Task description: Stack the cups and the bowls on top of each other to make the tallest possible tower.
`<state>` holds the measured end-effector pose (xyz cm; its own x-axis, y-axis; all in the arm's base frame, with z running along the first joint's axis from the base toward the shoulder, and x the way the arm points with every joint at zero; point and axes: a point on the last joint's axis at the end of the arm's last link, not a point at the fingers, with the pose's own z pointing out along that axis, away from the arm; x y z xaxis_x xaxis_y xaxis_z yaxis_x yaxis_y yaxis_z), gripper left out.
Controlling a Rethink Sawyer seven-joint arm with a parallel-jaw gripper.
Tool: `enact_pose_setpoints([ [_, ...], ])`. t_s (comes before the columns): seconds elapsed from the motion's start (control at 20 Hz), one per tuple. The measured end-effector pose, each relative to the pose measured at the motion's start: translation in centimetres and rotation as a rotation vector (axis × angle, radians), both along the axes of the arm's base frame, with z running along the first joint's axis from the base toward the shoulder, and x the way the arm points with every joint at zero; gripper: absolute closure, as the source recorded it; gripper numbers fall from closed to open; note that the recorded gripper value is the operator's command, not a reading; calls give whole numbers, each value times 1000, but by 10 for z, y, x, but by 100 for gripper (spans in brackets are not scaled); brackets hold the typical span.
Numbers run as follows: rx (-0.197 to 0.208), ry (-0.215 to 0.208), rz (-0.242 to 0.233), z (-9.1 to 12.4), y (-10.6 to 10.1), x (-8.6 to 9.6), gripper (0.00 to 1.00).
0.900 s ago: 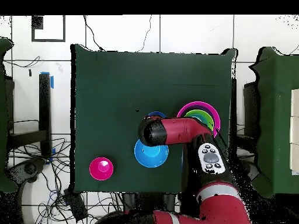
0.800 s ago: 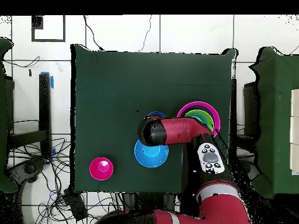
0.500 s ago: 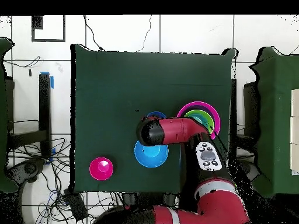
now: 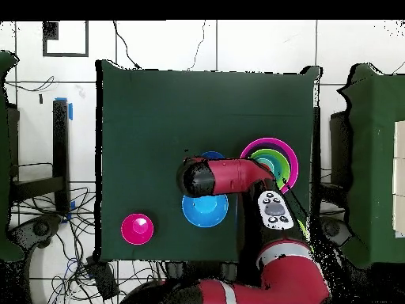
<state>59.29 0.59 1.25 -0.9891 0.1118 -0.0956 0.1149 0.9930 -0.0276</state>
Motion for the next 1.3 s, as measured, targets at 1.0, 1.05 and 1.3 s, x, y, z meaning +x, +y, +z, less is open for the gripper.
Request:
enact_pose_setpoints([
  [1.0, 57, 6, -22, -16, 22, -8, 0],
  [1.05, 60, 6, -22, -20, 23, -10, 0],
  [1.3, 70, 8, -22, -35, 26, -16, 0],
])
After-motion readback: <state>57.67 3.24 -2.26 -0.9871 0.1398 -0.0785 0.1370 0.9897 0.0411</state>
